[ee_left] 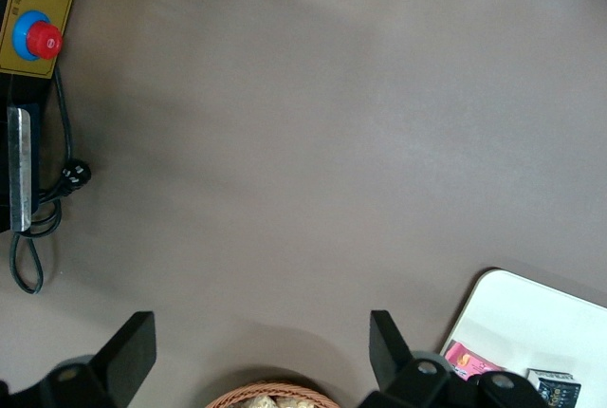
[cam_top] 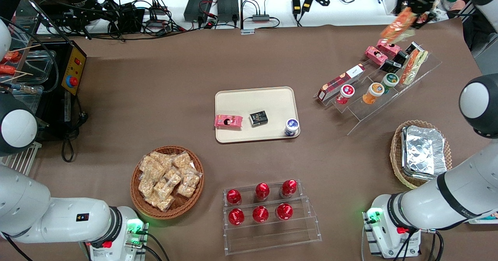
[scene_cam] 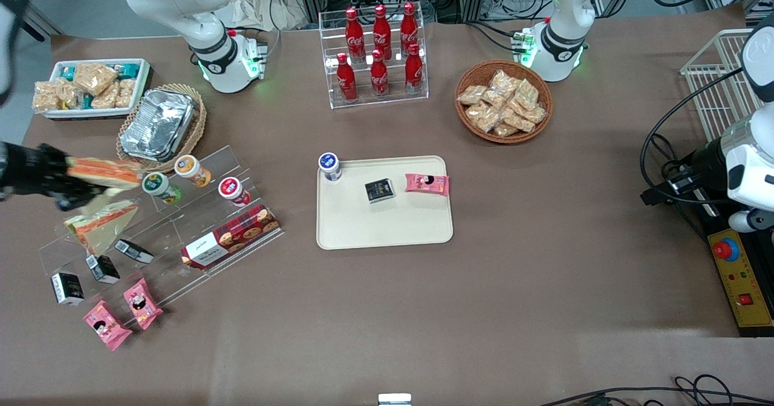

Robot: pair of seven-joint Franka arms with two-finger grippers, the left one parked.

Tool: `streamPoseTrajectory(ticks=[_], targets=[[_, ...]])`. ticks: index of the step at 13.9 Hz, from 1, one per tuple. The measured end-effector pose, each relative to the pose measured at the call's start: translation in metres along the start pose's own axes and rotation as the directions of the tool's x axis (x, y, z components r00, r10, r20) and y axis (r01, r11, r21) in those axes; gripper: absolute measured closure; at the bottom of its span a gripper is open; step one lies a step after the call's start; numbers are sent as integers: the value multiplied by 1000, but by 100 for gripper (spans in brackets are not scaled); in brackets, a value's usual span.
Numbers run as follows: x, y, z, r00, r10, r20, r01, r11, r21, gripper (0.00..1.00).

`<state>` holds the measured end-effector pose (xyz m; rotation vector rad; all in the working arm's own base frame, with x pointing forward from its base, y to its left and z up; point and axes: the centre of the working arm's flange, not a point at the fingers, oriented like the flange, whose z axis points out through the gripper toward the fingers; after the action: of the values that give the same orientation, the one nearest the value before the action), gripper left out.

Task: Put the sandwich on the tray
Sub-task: 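Lift the sandwich off the rack and carry it toward the cream tray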

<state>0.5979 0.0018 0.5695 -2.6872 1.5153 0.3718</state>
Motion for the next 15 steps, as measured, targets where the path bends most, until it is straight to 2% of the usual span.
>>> streamPoseTrajectory(ticks=[2, 4, 7, 11, 15], targets=[[-54, -37, 8, 998, 54, -24, -54, 998, 25, 78], [-103, -72, 21, 992, 126, -33, -123, 990, 73, 78], [-156, -115, 70, 987, 153, -48, -150, 986, 67, 78], [-205, -166, 166, 980, 178, -89, -172, 982, 72, 78], [-245, -197, 249, 961, 252, -117, -233, 960, 153, 78]])
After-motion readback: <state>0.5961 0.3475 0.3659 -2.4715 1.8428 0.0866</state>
